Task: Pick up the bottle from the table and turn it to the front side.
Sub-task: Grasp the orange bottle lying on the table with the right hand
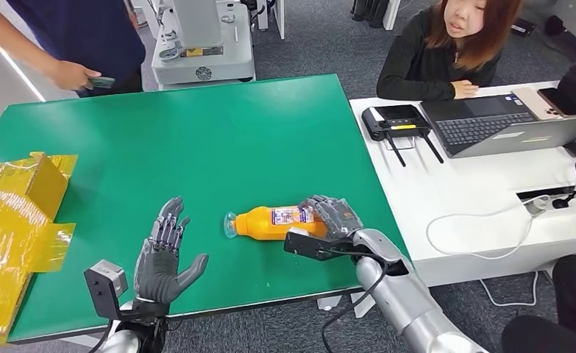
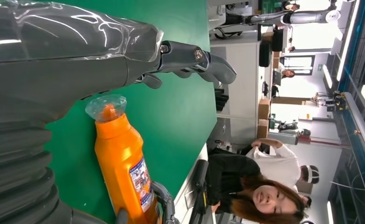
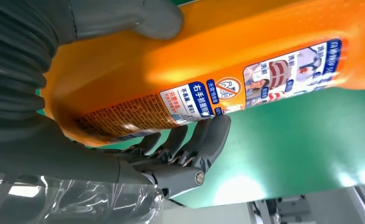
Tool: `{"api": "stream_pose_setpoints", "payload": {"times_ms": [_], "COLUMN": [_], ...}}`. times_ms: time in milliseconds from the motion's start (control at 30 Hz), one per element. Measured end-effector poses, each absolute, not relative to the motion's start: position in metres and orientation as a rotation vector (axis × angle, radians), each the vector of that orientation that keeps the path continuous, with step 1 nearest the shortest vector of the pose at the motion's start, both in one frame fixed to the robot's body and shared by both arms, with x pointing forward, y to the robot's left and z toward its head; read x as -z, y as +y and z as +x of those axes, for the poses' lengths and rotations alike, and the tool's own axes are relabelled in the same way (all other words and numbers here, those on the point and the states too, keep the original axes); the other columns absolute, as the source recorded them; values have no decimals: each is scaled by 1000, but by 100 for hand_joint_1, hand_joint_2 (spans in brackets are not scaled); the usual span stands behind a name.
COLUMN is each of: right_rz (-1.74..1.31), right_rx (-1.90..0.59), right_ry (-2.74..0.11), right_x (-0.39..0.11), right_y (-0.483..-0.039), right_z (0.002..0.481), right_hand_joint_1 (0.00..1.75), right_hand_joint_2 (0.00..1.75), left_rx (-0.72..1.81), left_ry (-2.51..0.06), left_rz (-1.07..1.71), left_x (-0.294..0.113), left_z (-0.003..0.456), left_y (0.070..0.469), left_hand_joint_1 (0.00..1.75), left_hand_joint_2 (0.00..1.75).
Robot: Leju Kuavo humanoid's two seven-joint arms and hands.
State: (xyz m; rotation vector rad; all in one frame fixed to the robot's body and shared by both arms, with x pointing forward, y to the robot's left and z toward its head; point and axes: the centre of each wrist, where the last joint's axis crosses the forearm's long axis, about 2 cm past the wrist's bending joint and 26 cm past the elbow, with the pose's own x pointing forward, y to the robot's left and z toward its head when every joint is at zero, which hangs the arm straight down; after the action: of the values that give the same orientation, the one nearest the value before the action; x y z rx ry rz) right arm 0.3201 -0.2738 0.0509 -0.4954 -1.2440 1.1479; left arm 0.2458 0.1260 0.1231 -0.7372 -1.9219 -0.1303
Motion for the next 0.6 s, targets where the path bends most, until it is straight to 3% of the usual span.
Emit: {"api": "stream_pose_setpoints", "payload": {"times_ms": [600], "right_rz": [-465], "right_rx": [-991], "right_ry": [-1451], "right_x": [-59], "right_y": [-277], "right_z": [299], "right_hand_joint_1": [175], "right_hand_joint_2": [175], "left_rx": [109], "left_ry": [-1917], "left_rz": [-690], "left_x": [-114], "left_z": [233], "left_y": [131], "left_hand_joint_1": [0], "left_hand_joint_2": [175]}}
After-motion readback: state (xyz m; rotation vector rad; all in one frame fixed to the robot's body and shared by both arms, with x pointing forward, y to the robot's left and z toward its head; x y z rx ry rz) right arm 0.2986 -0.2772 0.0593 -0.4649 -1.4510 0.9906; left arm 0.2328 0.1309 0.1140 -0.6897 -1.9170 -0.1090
